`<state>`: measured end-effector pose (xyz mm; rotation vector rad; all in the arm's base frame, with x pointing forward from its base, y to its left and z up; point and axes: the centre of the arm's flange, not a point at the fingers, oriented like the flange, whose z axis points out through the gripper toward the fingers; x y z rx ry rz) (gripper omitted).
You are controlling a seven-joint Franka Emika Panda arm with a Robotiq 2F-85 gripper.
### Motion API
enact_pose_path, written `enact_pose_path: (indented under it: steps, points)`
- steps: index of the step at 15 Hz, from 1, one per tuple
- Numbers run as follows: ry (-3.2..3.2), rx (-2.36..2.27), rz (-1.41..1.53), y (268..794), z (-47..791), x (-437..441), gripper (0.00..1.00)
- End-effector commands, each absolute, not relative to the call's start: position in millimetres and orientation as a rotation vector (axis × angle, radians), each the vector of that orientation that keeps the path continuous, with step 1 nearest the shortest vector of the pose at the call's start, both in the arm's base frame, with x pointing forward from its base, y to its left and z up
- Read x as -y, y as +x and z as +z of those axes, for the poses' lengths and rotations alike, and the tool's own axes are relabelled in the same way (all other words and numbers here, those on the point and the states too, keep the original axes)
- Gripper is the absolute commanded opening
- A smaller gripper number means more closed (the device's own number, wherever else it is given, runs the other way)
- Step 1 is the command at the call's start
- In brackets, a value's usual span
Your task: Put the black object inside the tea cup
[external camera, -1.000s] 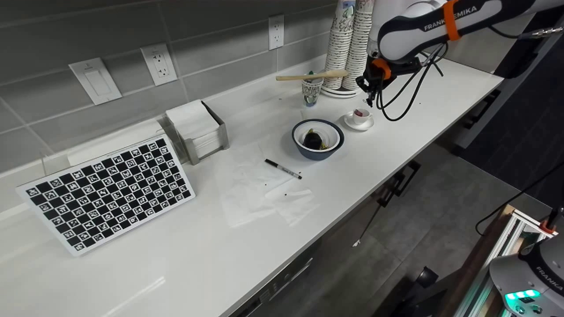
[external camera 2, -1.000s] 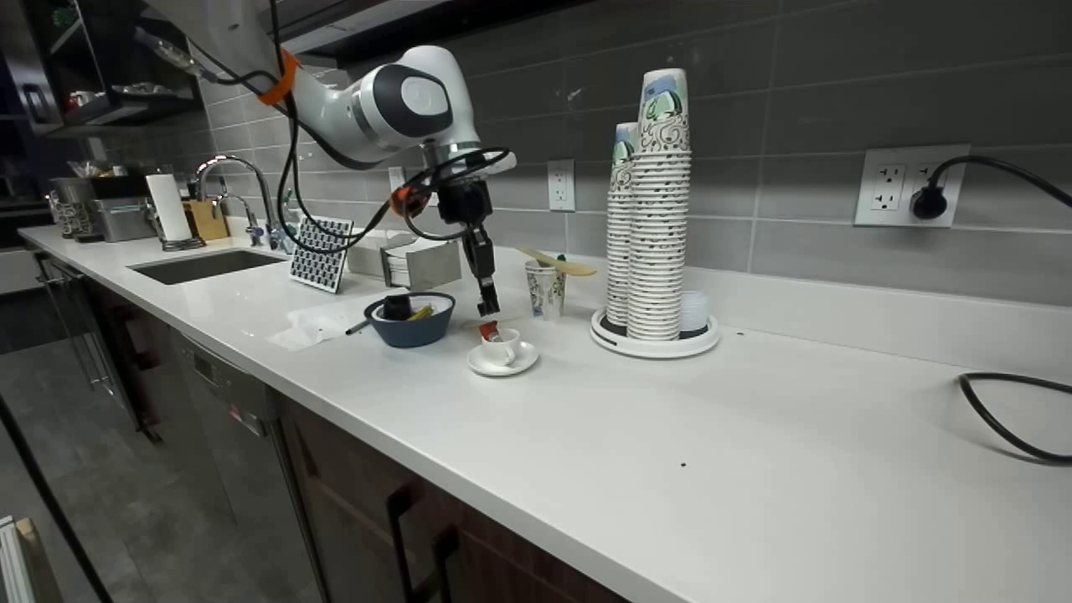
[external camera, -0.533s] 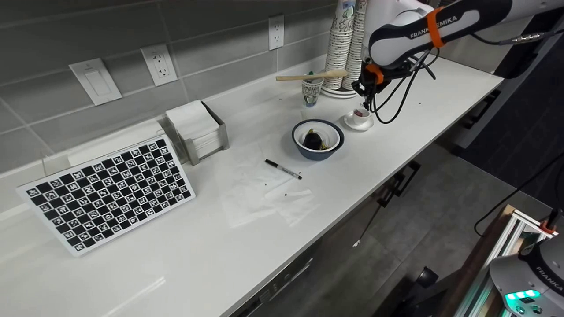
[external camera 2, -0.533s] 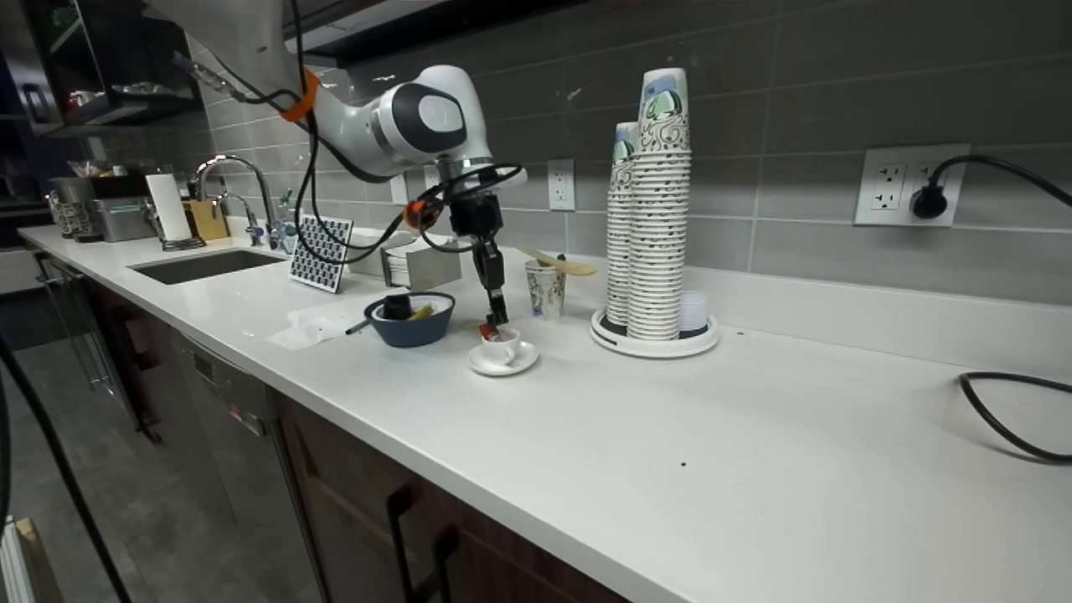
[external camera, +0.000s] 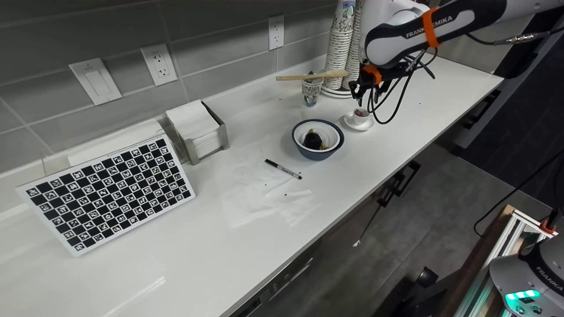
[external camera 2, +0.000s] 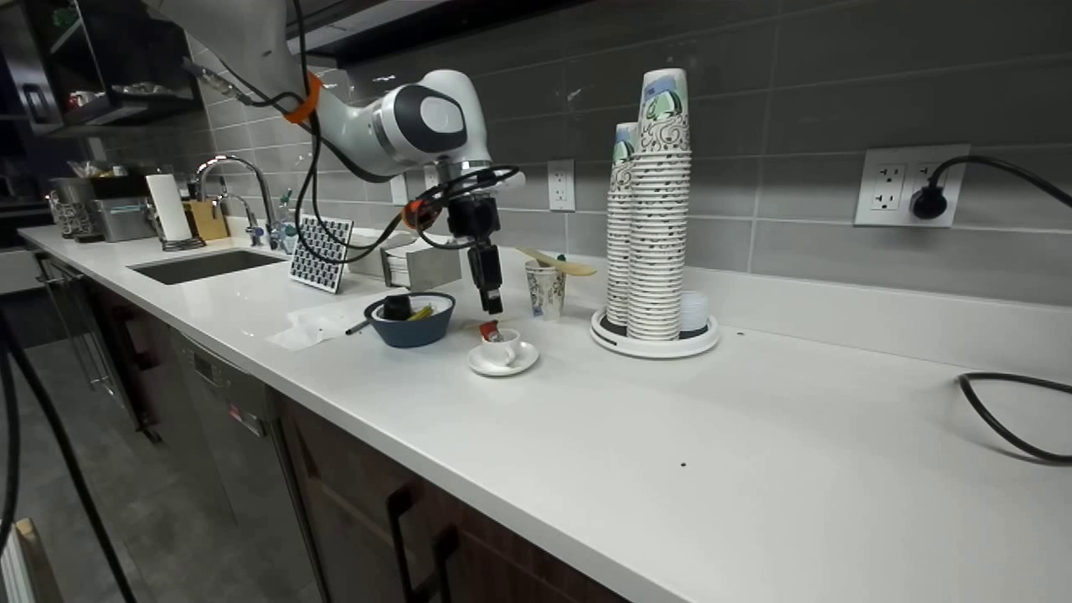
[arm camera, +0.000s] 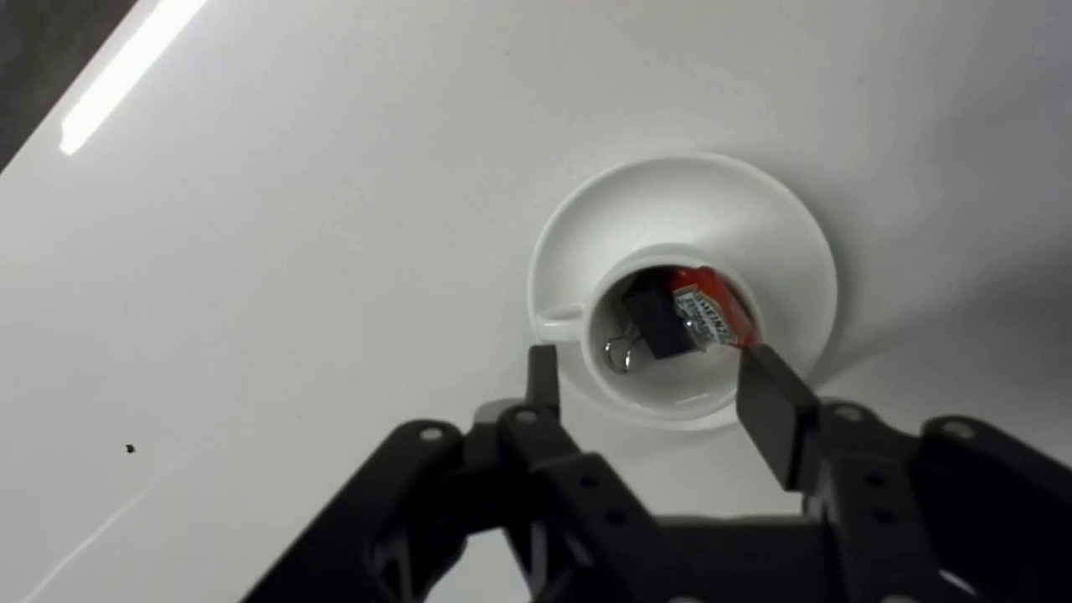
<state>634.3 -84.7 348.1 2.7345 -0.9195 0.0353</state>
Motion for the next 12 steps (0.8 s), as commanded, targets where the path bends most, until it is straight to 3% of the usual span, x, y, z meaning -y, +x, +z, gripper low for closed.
enact_pose_path:
  steps: [1,3,12]
  points:
    - [2.746,0.953,-0.015,617.7,354.4,77.3,0.9]
    - [2.819,0.835,0.02,583.4,362.5,63.1,1.0]
    - [2.916,0.309,0.498,469.5,357.9,-28.5,1.0]
